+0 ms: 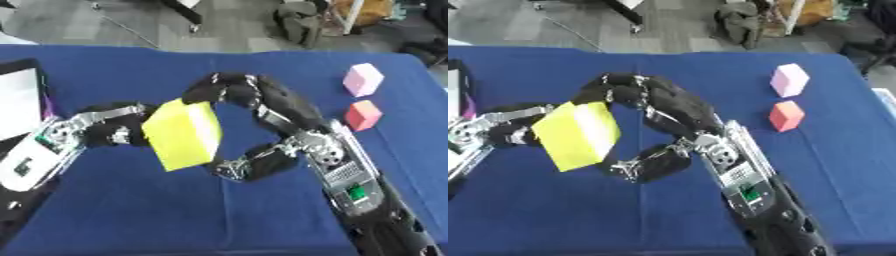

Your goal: Pick up the objects with one hand, pass them to the other hand, and then place them into the box on the other side of the table.

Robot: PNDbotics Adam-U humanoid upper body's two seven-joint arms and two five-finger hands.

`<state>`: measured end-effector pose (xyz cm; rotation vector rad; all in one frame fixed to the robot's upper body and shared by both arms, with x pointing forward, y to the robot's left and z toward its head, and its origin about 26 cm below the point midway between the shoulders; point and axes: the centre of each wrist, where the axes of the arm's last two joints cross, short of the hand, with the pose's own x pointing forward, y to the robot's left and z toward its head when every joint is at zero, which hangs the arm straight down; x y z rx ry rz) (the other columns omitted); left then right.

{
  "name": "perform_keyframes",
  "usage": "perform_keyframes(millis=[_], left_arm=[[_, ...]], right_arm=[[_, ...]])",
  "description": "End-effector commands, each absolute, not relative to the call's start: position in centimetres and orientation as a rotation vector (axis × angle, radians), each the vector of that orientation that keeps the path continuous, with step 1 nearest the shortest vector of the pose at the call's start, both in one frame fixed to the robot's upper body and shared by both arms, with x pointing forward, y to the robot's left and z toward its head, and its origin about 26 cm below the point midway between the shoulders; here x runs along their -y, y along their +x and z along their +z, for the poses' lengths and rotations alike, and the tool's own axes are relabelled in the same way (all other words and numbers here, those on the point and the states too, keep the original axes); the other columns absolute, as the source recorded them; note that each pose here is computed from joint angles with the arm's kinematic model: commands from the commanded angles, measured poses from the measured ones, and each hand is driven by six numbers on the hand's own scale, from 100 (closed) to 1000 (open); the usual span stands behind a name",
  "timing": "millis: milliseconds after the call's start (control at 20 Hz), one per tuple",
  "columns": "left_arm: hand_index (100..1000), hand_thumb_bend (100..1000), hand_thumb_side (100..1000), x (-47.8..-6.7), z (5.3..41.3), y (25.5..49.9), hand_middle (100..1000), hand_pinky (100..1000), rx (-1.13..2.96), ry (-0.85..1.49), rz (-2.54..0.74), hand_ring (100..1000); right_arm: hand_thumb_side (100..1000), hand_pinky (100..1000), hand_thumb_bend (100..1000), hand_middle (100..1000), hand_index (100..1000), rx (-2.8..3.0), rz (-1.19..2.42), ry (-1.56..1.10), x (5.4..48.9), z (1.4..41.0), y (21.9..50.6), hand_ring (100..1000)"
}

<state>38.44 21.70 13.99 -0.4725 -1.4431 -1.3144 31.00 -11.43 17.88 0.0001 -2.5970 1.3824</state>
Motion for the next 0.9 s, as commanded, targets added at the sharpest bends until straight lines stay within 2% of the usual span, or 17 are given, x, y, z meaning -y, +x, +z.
perform_keyframes(millis=[50, 350, 900], left_arm=[[774, 938, 704, -22.4, 15.5, 38.4, 636, 757, 1.477, -0.448, -1.345, 739], [781, 940, 702, -22.1, 16.3, 38.1, 652, 775, 1.525, -0.432, -1.372, 765], [782, 942, 704, -21.4, 17.2, 38.1, 649, 778, 1.559, -0.407, -1.400, 768]], right_arm=[[199, 683, 100, 307, 403, 2.621, 1.372, -0.030, 11.9, 18.5, 30.9, 597], [204, 680, 100, 309, 406, 2.613, 1.374, -0.058, 12.0, 18.6, 31.0, 595], [205, 674, 100, 325, 420, 2.589, 1.455, -0.263, 11.6, 18.2, 31.4, 590]])
